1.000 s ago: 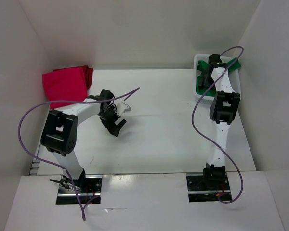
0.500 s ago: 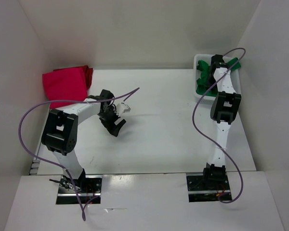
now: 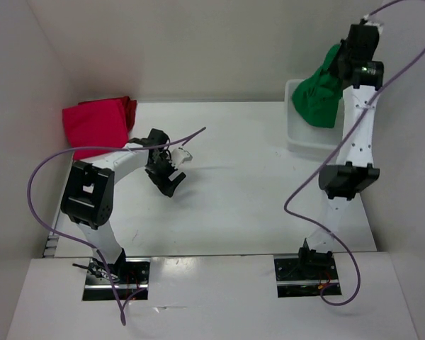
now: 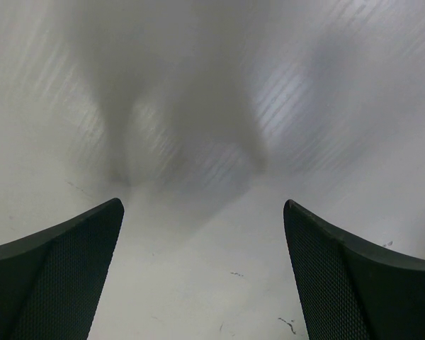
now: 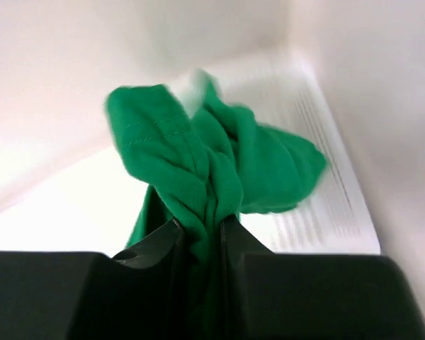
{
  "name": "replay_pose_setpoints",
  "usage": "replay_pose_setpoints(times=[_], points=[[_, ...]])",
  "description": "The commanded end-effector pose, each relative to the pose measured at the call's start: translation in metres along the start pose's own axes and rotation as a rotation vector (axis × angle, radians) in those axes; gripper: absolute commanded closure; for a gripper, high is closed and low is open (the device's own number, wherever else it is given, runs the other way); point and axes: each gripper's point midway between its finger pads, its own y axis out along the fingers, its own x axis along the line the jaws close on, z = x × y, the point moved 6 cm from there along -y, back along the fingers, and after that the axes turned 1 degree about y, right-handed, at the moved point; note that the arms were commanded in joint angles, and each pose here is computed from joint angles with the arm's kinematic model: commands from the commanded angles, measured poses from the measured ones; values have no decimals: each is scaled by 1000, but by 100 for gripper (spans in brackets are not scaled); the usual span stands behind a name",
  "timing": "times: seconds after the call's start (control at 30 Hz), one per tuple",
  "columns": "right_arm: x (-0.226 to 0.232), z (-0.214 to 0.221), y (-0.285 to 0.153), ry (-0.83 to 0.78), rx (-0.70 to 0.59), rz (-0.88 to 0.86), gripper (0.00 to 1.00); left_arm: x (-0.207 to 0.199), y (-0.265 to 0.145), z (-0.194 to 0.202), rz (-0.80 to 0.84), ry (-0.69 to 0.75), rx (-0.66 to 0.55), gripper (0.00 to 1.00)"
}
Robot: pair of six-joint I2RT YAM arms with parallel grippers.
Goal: Fold and stack the t-shirts
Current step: Grab crumpled tshirt from bin with the right arm, then move the tshirt to the center of the board
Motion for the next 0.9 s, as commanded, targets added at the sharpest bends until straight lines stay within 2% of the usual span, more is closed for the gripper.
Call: replay_pose_setpoints(times=[0.0,0.07,0.1,0.17,0.2,0.3,0.33,0.43,0.47,0.5,0.57,0.6,0.63,0.67,0.7,0.73,0.8,0.87], points=[[32,-93,-158,83,-425,-217,100,8,-21,-16,-106,-26,-53,0],[43,-108,-218,64,-546,-319,100,15,-25,-16,-181,-71,-46,0],[66,-102,-240,26,-552,-433,100,17,-28,-19,-199,-83,-53,0],[83,-100,-283,-60,-607,-600,100,27,-34,-17,-217,-151,-69,0],[105,-88,-307,-108,-595,-748,100,31,-42,-20,-224,-176,-101,0],[128,-75,-346,-163,-621,-891,100,53,-59,-14,-267,-293,-154,0],[135,-70,-353,-154,-614,-902,100,64,-63,-5,-283,-341,-157,0],[147,-55,-326,-159,-523,-858,100,78,-82,-1,-325,-405,-201,0],[154,-41,-309,-174,-453,-834,100,86,-93,4,-361,-430,-216,0],[160,-32,-295,-179,-412,-810,96,89,-98,7,-372,-442,-224,0],[172,-5,-261,-200,-291,-752,76,94,-112,14,-412,-473,-248,0],[174,4,-253,-208,-252,-741,70,94,-118,12,-426,-455,-265,0],[182,30,-228,-251,-166,-710,55,93,-121,14,-444,-457,-262,0],[186,42,-218,-270,-126,-713,19,91,-131,14,-470,-433,-277,0],[190,55,-210,-279,-84,-719,6,90,-133,17,-484,-413,-266,0],[192,76,-194,-306,-25,-706,1,88,-133,20,-485,-401,-263,0],[197,94,-186,-293,44,-725,1,84,-143,22,-510,-358,-265,0],[191,104,-190,-261,50,-748,1,77,-152,22,-528,-318,-269,0]])
